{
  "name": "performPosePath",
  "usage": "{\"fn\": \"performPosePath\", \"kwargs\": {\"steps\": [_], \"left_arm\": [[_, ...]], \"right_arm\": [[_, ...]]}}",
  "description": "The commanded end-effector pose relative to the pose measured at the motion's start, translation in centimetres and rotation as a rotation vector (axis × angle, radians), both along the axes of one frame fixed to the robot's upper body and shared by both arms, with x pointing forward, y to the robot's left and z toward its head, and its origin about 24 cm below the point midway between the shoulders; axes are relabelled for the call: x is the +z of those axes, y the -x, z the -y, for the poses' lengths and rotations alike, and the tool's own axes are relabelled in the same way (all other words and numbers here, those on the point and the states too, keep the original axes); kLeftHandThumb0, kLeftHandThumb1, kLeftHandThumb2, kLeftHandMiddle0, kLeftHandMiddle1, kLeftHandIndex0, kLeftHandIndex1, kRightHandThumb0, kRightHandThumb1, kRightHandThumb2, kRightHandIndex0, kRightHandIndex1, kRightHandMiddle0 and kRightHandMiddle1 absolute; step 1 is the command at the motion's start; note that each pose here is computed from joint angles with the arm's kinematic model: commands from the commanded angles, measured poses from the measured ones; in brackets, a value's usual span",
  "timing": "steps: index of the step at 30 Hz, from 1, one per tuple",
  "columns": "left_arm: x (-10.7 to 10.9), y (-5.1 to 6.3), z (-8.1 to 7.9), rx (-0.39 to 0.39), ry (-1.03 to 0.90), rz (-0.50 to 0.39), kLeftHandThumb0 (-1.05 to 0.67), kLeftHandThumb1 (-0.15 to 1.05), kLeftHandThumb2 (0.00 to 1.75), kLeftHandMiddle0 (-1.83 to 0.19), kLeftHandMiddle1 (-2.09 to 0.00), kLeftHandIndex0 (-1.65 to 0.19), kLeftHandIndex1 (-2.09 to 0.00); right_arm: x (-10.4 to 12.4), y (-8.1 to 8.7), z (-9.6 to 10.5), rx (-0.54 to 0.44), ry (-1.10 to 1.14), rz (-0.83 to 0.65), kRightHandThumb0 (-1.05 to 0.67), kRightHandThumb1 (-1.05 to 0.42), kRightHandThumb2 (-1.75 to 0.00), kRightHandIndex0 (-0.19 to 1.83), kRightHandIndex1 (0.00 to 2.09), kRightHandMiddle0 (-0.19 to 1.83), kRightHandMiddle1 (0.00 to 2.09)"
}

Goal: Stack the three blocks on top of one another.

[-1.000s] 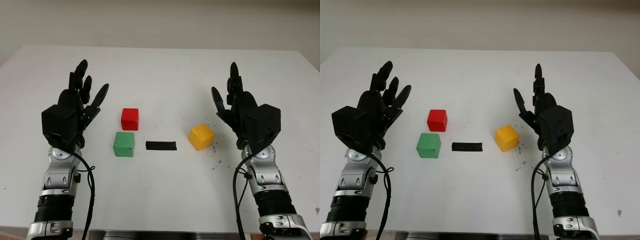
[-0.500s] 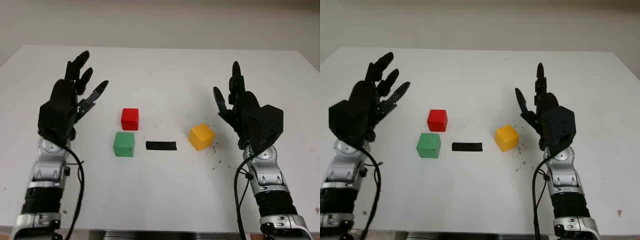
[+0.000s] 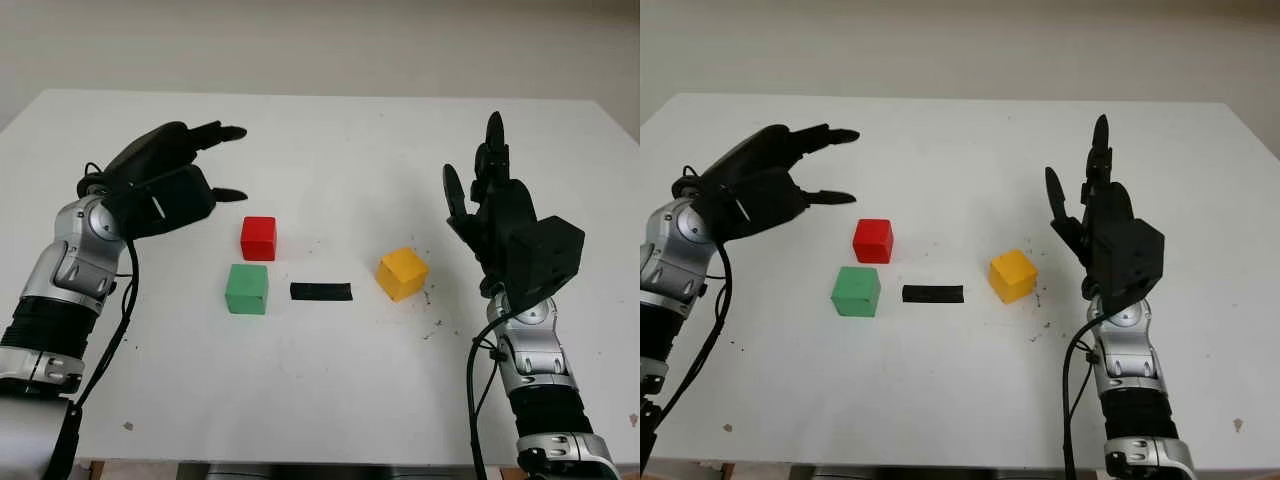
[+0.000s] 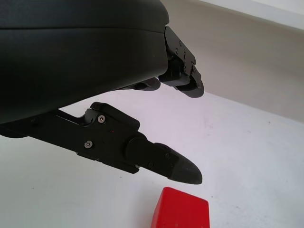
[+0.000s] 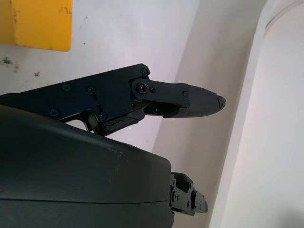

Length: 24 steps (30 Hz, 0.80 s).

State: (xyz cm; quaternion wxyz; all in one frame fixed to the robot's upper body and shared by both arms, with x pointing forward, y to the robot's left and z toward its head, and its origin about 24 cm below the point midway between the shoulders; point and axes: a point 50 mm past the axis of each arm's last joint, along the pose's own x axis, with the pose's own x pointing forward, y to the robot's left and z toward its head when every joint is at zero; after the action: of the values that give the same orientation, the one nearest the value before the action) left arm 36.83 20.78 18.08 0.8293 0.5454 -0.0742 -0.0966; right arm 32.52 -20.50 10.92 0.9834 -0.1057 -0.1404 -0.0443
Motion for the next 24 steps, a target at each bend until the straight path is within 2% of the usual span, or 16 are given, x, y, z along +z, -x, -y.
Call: {"fn": "performPosePath", "kwargs": {"steps": [1, 7, 13, 24], "left_arm": [[0.6, -0.2, 0.6, -0.014, -0.045, 0.013, -0.55, 0.92, 0.05, -0.24, -0.04, -0.36, -0.19], [-0.4, -0.1, 1.3, -0.021, -0.134, -0.018, -0.58, 0.92, 0.05, -0.15, -0.02, -0.37, -0.18], [-1.2, 0.1, 1.6, -0.031, -0.186, -0.086, -0.61, 0.93, 0.05, -0.09, -0.03, -0.35, -0.16], [-1.7, 0.4, 2.1, -0.040, -0.234, -0.106, -0.70, 0.89, 0.05, -0.09, -0.05, -0.37, -0.14]], "right_arm": [[0.8, 0.2, 0.3, -0.027, 0.004, 0.042, -0.64, -1.05, -0.46, -0.18, 0.04, -0.16, 0.05], [1.2, 0.6, 0.2, -0.037, -0.050, 0.076, -0.60, -1.05, -0.46, -0.19, 0.01, -0.18, 0.05], [1.0, 0.5, 0.2, -0.065, -0.014, 0.061, -0.61, -1.05, -0.46, -0.18, 0.02, -0.16, 0.06], [0.5, 0.4, 0.1, -0.075, -0.004, 0.046, -0.64, -1.05, -0.44, -0.17, 0.05, -0.15, 0.06]]}}
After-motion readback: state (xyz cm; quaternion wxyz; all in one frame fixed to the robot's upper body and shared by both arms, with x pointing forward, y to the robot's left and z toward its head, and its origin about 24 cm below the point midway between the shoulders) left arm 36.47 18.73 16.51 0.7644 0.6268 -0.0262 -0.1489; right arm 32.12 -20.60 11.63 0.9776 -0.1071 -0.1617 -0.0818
